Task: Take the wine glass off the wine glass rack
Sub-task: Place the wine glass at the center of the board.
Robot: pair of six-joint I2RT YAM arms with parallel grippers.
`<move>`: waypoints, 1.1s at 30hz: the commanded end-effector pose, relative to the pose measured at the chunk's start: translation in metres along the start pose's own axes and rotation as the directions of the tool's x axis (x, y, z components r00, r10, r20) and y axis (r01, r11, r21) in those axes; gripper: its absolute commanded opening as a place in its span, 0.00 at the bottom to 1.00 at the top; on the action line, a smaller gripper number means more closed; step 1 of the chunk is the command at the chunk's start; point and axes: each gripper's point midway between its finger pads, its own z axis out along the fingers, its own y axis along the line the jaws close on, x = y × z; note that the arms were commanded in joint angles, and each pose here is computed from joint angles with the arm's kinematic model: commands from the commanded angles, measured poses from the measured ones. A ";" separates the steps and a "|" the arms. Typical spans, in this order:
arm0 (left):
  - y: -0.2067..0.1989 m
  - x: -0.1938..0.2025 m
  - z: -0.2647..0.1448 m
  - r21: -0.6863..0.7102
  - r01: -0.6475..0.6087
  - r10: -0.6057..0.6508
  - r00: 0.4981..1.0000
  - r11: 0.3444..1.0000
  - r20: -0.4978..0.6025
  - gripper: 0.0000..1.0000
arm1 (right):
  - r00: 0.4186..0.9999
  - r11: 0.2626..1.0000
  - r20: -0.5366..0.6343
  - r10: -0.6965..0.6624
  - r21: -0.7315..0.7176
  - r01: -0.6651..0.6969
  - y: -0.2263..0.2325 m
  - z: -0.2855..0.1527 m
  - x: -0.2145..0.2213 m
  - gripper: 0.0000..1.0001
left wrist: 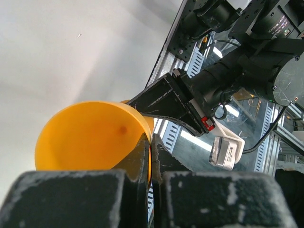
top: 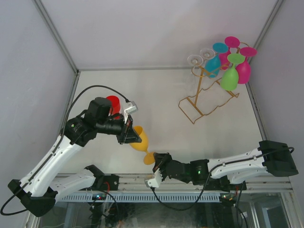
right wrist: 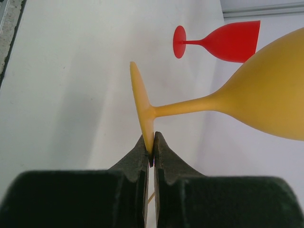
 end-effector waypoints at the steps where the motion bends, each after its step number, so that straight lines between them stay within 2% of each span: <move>1: -0.018 -0.011 -0.011 0.035 -0.042 0.041 0.999 0.998 0.030 0.00 | 0.997 0.993 -0.001 0.072 0.097 -0.071 -0.025 -0.005 -0.001 0.00; 17: -0.006 -0.012 -0.012 -0.039 -0.026 0.028 0.999 0.999 0.046 0.00 | 0.997 0.991 -0.022 0.078 0.111 -0.075 -0.026 -0.004 0.003 0.01; 21: -0.007 -0.012 -0.013 -0.043 -0.024 0.026 0.998 0.999 0.050 0.00 | 0.996 0.990 -0.024 0.085 0.118 -0.082 -0.027 -0.004 0.003 0.14; 27: -0.004 -0.014 -0.011 -0.052 -0.018 0.020 0.999 0.998 0.047 0.00 | 0.996 0.990 -0.026 0.086 0.117 -0.083 -0.027 -0.004 0.004 0.20; 33: -0.003 -0.014 -0.011 -0.055 -0.013 0.016 0.999 0.998 0.046 0.00 | 0.995 0.988 -0.024 0.100 0.119 -0.096 -0.027 -0.005 0.003 0.34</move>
